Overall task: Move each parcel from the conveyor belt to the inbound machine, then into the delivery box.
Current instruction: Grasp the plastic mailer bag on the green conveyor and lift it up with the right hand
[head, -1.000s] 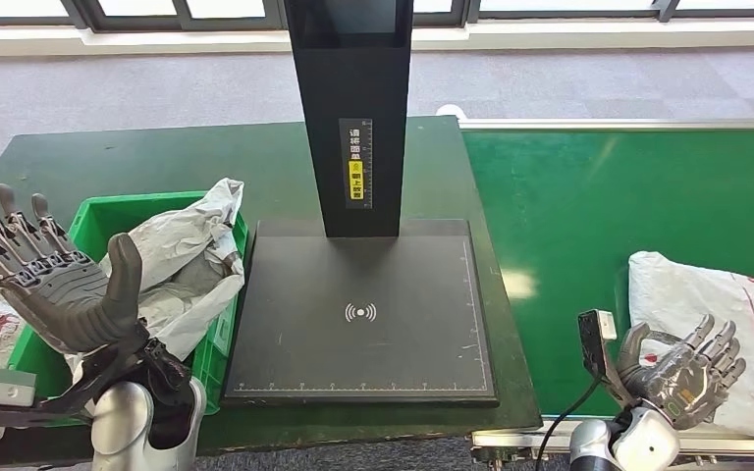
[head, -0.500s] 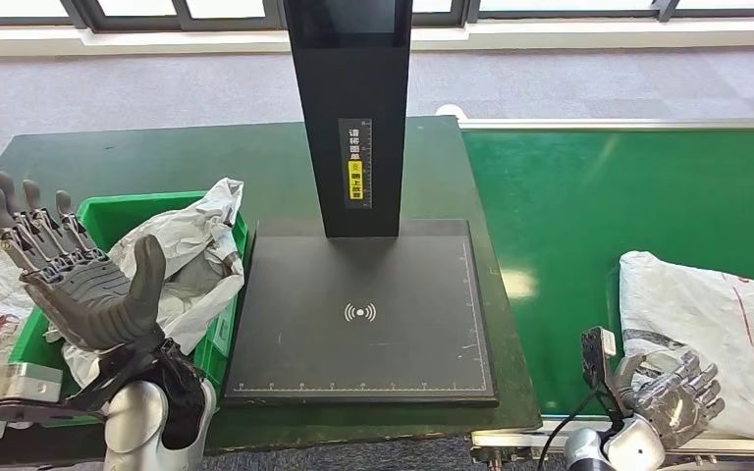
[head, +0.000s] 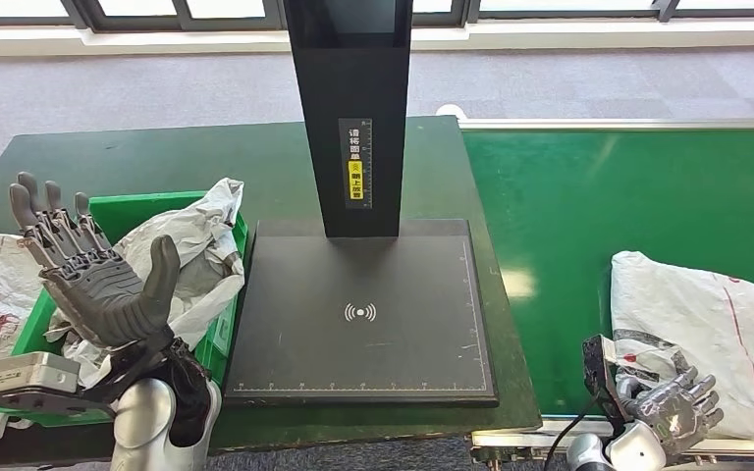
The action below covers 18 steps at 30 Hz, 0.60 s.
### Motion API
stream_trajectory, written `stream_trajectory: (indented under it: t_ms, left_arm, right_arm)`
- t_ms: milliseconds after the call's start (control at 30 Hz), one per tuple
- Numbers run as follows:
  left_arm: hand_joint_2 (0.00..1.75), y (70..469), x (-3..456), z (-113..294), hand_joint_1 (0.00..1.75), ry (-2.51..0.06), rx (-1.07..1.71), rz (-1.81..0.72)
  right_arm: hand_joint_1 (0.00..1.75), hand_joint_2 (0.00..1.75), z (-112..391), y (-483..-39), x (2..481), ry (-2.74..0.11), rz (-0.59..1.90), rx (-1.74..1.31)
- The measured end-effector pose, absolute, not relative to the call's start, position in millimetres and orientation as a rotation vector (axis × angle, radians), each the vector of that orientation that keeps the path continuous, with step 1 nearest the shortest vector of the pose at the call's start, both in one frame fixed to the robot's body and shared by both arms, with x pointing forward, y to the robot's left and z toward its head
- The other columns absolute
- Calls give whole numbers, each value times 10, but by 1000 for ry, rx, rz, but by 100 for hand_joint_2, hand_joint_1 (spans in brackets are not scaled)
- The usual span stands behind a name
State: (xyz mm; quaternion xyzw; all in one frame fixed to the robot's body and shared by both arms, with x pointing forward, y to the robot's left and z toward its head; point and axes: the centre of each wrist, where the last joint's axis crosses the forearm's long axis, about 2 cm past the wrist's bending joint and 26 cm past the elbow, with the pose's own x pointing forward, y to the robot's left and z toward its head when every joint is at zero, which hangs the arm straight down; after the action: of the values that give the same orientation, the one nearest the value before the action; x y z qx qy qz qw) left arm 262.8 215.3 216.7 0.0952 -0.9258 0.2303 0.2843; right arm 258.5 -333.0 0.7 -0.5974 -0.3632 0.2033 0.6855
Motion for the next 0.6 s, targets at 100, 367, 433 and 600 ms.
stream_trajectory:
  t_ms: [100,367,433,600]
  left_arm:
    - [175,2150,2632,2158,0,-2473,254,614]
    - [175,2139,2640,2128,0,-2463,255,606]
    - [175,2137,2642,2120,0,-2460,255,604]
    - [175,2132,2646,2108,0,-2455,256,599]
  right_arm:
    - [0,175,0,-3333,2581,-805,455,-1338]
    - [0,175,-27,-3344,2567,-783,457,-1334]
    - [0,175,-33,-3339,2570,-782,462,-1329]
    - [0,175,-66,-3308,2579,-767,497,-1278]
